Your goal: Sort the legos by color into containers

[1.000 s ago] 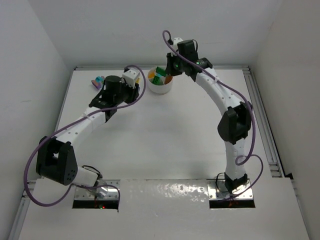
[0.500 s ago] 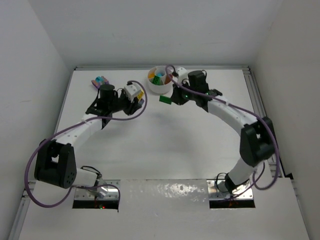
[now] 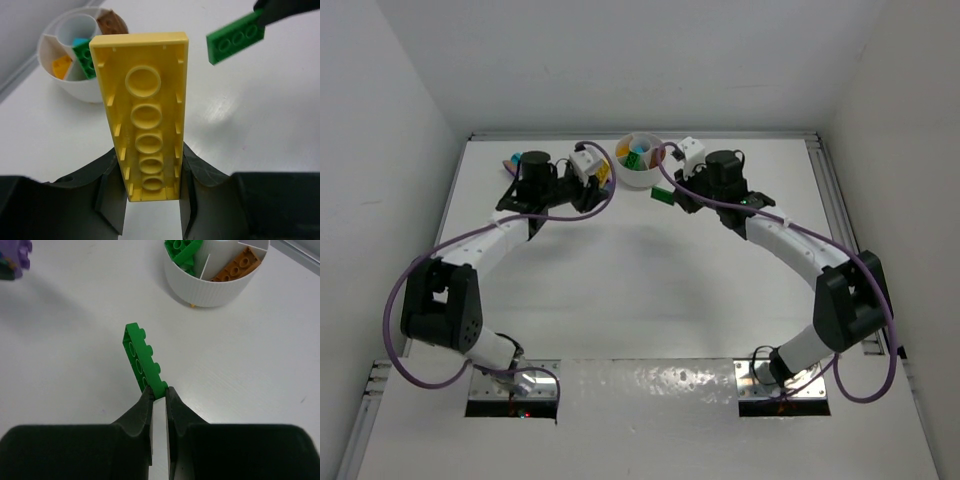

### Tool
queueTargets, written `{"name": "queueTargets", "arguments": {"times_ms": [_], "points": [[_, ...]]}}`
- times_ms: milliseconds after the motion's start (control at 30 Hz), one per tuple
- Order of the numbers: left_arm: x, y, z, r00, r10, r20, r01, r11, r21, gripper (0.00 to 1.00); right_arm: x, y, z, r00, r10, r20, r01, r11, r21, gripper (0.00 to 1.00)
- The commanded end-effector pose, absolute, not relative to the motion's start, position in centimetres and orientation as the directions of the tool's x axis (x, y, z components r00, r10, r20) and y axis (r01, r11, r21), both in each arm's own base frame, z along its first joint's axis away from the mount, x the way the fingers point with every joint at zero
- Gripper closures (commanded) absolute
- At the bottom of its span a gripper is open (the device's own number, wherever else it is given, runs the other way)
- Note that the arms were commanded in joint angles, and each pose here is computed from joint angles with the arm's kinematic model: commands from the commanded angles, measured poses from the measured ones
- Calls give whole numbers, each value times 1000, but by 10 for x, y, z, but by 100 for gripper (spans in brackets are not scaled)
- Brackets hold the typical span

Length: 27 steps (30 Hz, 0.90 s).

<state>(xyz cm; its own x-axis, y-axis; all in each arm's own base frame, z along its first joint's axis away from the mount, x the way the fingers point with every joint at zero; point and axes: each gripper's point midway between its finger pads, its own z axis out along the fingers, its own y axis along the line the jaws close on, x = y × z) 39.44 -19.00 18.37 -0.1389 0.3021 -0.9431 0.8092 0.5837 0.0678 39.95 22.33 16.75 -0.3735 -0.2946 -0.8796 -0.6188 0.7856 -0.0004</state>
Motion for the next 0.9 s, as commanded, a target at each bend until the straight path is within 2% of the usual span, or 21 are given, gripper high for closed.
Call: {"name": "queueTargets", "arguments": {"times_ms": [0, 100, 233, 300, 400, 433, 533, 600, 667, 733, 867], "points": [[413, -192, 223, -33, 267, -963, 803, 581, 133, 100, 407, 222, 195, -276, -292, -916, -615, 786, -66, 100], [409, -189, 198, -67, 324, -944, 823, 553, 131, 100, 409, 218, 196, -257, -314, -914, -610, 786, -99, 100], [411, -178, 173, -190, 336, -922, 774, 630, 70, 100, 435, 219, 225, -185, -318, -930, -572, 804, -162, 100], [407, -182, 178, -202, 283, -938, 771, 637, 27, 100, 460, 223, 246, -211, -261, -942, -514, 850, -120, 100], [409, -182, 191, -194, 236, -952, 747, 665, 13, 100, 481, 233, 248, -328, -189, -926, -464, 886, -17, 100], [412, -181, 196, -194, 223, -955, 737, 676, 8, 100, 484, 234, 246, -370, -119, -922, -410, 911, 47, 100], [416, -174, 195, -200, 229, -953, 704, 710, 23, 100, 491, 246, 235, -377, -16, -926, -385, 912, 141, 100], [417, -170, 196, -194, 239, -952, 690, 723, 40, 100, 503, 245, 238, -388, 29, -921, -328, 930, 167, 100], [416, -168, 195, -198, 248, -948, 686, 727, 47, 100, 507, 246, 215, -480, 43, -876, -264, 945, 191, 100], [416, -166, 193, -206, 255, -945, 677, 734, 51, 100, 511, 252, 219, -512, 95, -854, -232, 942, 244, 100], [418, -162, 190, -208, 253, -945, 660, 749, 55, 100, 506, 268, 212, -515, 116, -849, -230, 936, 267, 100]]}}
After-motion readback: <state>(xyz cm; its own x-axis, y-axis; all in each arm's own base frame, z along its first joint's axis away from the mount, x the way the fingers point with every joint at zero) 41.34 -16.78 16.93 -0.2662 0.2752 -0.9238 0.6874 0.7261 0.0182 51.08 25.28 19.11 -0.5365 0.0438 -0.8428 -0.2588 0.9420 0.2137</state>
